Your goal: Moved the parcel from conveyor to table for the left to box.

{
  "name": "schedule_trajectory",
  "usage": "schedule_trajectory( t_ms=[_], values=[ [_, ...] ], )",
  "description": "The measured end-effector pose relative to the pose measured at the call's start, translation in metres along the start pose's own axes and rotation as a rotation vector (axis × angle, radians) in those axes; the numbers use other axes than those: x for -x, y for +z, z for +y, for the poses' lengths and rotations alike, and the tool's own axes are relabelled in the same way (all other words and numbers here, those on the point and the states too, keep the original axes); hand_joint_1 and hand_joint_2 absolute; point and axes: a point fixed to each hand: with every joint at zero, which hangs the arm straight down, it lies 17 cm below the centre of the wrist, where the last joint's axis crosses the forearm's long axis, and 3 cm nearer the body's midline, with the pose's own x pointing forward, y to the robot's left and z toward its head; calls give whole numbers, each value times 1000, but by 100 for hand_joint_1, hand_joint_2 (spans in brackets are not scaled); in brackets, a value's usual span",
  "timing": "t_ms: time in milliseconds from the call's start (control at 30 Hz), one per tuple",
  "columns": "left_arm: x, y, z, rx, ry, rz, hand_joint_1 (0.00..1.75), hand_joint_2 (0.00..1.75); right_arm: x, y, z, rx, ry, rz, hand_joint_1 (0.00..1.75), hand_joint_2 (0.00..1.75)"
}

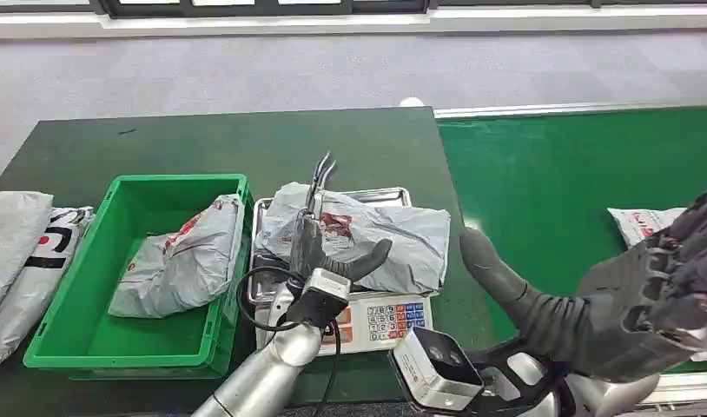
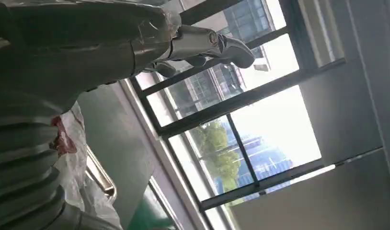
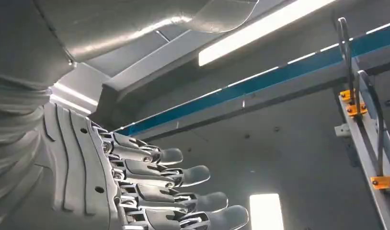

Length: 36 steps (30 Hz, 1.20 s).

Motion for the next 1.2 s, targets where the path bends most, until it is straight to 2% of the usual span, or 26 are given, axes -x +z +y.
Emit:
schedule_trajectory(
  t_ms=[100,233,500,800,833,867,900,1200],
  values=[
    [13,4,-11,41,-27,36,0,175,0,0,-1,1,1,0,0,175],
    [45,17,-32,149,-103,142,0,175,1,0,-1,2,1,5,0,175],
    [97,40,-40,262,-296,322,0,175,1,0,-1,2,1,5,0,175],
    [114,53,-51,353,-364,377,0,175,1,0,-1,2,2,4,0,175],
    [116,55,-53,367,-375,383,33,175,1,0,-1,2,2,2,0,175],
    [118,58,-55,388,-391,390,168,175,1,0,-1,2,2,1,0,175],
    [119,60,-57,402,-403,392,175,175,1,0,-1,2,2,2,0,175],
    [126,72,-63,455,-472,393,175,175,-1,-1,-5,9,6,-12,0,175]
  ],
)
